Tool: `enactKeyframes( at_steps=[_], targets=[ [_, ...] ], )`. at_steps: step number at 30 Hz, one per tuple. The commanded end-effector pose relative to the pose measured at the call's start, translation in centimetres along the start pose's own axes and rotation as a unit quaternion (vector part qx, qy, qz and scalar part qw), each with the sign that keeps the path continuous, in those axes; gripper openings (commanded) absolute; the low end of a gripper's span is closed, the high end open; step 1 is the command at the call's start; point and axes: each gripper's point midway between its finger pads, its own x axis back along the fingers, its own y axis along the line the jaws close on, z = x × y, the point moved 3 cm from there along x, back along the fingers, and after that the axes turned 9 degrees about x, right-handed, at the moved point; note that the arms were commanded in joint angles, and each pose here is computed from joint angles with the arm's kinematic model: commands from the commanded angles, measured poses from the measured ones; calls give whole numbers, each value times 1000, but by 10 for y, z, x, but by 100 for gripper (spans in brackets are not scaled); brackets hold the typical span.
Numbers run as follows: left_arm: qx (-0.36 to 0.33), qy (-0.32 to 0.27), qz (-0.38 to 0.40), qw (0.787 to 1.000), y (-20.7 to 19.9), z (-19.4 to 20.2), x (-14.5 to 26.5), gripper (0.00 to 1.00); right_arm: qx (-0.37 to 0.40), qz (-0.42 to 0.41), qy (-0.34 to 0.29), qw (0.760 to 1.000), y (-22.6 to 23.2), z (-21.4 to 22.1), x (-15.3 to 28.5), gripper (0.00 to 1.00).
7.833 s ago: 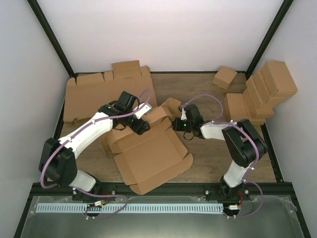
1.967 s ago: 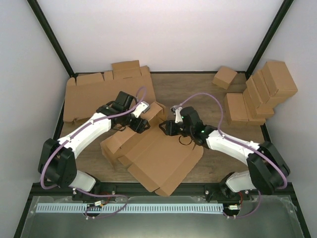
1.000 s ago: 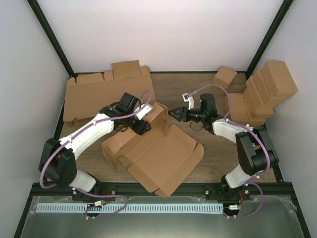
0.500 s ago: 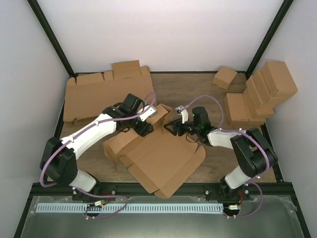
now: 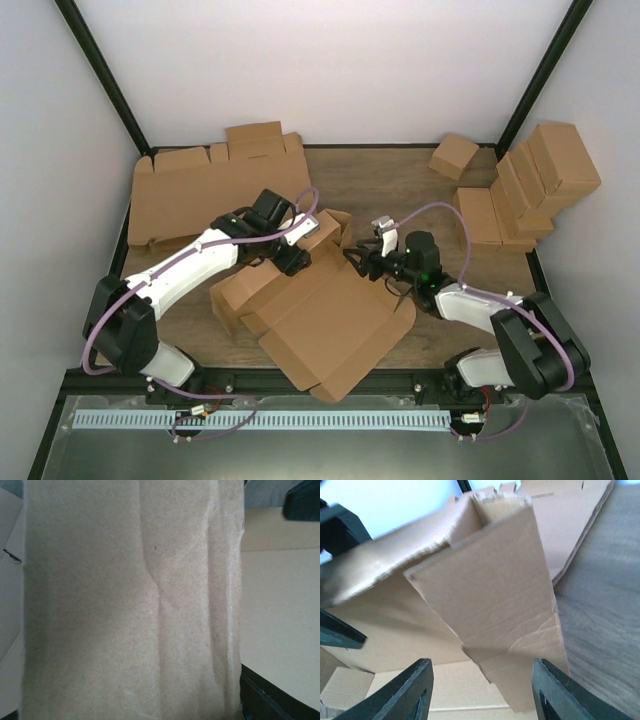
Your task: Fold the paper box
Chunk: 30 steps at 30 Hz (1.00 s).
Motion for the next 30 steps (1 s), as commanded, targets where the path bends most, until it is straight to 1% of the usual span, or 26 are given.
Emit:
enactKeyframes(
  at_steps=[1,3,5,8,11,15,17,19,23,26,30],
  targets=[
    [-2,28,-5,1000,0,8,-8,69,32,0,-73,997,9,-38,13,57],
    [0,27,-5,1000,0,8,-8,69,39,-12,-99,994,17,-51,24,57],
    [0,27,-5,1000,0,9,-7,69,41,-6,-123,992,19,-64,34,60],
    [0,26,-5,1000,0,9,-7,69,21,12,-148,989,10,-78,49,66],
    [0,26,-2,1000,-1,9,-8,69,-18,17,-153,988,-7,-87,54,76],
    [-2,24,2,1000,-2,9,-8,69,-69,-25,-133,988,-24,-90,42,95],
    [-3,24,3,1000,-2,8,-8,68,-103,-54,-125,985,-33,-88,36,99],
    [-4,23,4,1000,-3,7,-8,68,-121,-85,-132,980,-38,-88,34,100],
    [-2,23,5,1000,-3,7,-7,69,-136,-136,-117,974,-42,-83,17,100],
    [-1,25,6,1000,-3,8,-8,69,-134,-160,-113,972,-39,-79,14,100],
    [-1,24,8,1000,-3,7,-9,69,-117,-201,-90,968,-26,-72,6,98]
  ],
)
